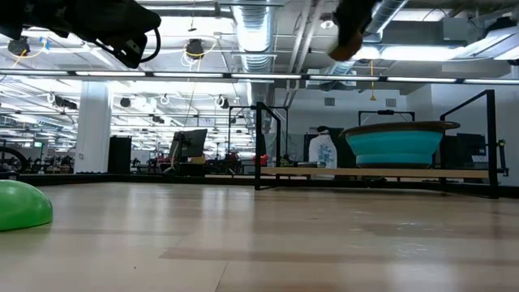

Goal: Pick & Place Fruit
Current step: Put the half brown kiwi into the blue colander

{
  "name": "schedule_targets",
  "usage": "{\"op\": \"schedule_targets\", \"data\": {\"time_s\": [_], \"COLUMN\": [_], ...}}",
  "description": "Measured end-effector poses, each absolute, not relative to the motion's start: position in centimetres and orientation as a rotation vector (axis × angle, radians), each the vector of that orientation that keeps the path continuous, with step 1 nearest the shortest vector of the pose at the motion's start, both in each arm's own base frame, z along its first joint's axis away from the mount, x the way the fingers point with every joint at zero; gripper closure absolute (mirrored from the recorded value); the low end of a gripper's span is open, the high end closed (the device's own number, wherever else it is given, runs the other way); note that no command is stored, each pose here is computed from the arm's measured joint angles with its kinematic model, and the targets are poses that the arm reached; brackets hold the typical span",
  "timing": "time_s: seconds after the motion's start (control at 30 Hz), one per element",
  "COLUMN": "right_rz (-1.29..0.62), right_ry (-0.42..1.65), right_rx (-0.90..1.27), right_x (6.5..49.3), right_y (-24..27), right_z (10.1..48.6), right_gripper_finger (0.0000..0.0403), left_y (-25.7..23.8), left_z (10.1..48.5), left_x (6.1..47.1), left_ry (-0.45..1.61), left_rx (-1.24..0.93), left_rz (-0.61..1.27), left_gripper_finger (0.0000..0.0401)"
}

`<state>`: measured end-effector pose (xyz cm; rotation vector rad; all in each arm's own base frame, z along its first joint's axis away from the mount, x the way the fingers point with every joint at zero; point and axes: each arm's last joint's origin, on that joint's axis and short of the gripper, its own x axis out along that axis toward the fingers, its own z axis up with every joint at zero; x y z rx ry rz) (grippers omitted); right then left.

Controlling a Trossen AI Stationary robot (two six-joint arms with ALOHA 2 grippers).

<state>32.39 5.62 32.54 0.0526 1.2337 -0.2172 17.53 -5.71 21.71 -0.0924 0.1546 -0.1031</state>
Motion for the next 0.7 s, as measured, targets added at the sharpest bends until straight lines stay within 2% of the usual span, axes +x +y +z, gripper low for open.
{"op": "schedule_targets", "data": {"time_s": [0.37, 0.7], "right_rz": [-0.385, -0.507], "right_ry": [1.498, 1.580], "right_rx": [0.047, 0.169], "right_x": [29.2, 26.1], "right_y": [-4.8, -12.9], "right_z": [32.8, 32.8], "right_gripper_finger": [0.0174, 0.0174], "left_y": [-5.7, -5.7], "left_z": [21.7, 21.7], "left_x": [17.5, 17.5], "left_ry": [0.155, 0.155], "left_rx": [-0.093, -0.093], "left_rz": [-0.103, -0.103], "left_gripper_finger": [0.0400, 0.0400]}}
